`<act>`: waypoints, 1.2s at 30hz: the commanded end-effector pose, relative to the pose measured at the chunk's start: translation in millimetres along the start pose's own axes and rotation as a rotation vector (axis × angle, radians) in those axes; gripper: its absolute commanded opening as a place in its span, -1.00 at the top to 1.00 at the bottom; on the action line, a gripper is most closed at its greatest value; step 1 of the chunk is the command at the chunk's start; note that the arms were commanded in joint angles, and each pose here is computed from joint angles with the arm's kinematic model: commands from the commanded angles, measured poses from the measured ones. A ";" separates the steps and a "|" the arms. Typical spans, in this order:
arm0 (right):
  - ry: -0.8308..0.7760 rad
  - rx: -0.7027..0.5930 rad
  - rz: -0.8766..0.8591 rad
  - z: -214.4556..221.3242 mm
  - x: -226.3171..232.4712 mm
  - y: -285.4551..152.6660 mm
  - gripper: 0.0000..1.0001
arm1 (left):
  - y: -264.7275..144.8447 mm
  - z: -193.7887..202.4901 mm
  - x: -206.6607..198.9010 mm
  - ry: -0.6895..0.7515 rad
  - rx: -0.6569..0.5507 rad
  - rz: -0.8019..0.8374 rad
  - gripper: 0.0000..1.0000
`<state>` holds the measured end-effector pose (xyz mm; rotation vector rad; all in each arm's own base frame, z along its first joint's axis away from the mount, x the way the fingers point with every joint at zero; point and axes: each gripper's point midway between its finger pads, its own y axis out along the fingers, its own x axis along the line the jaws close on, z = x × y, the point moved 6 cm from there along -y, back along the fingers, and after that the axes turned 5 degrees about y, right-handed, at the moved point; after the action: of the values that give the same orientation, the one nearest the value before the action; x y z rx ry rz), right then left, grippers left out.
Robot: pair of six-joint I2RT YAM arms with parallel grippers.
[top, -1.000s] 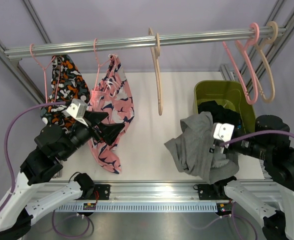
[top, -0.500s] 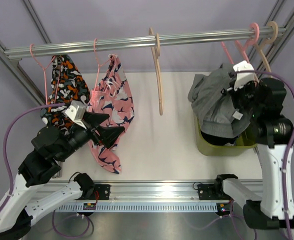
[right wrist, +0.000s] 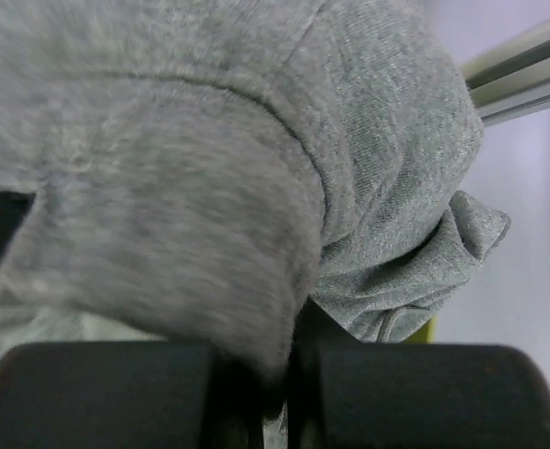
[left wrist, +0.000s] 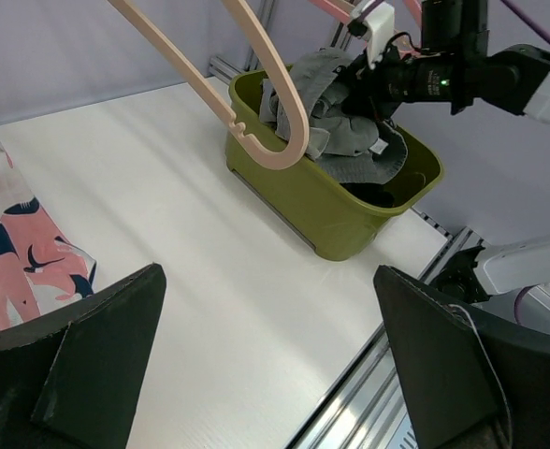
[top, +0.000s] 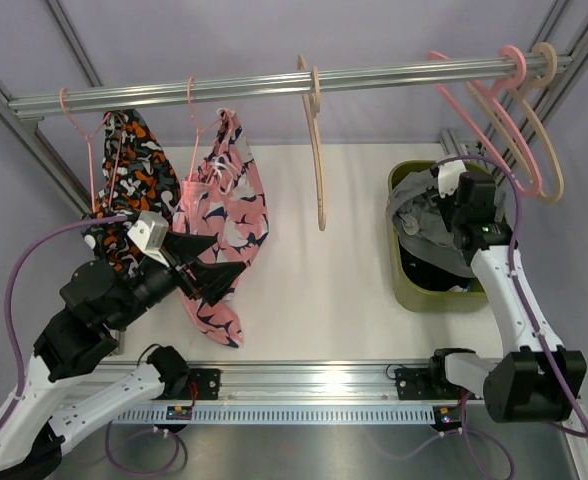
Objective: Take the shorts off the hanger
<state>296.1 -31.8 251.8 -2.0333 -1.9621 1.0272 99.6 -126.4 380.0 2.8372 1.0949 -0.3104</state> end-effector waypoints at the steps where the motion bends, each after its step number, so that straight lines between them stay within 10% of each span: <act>1: -0.036 0.045 0.069 12.0 -1.7 32.5 1.00 | 2.8 -1.8 -3.9 -0.007 -0.021 0.034 -0.98; 13: -0.091 0.423 -0.326 85.3 59.8 80.3 0.73 | 6.8 5.8 -4.5 -0.023 -0.005 0.046 -0.98; 24: -0.029 0.078 -0.354 -32.1 18.3 -30.5 -0.98 | 19.0 10.2 -3.0 -0.030 0.008 0.040 -0.98; 36: 0.175 -0.444 -0.412 -102.0 5.5 -172.1 -0.99 | 29.9 10.0 3.1 -0.017 0.033 -0.011 -0.98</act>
<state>224.2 24.0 396.8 -1.6630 -2.4879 0.5999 117.4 -149.5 355.5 2.8991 1.1063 -0.4161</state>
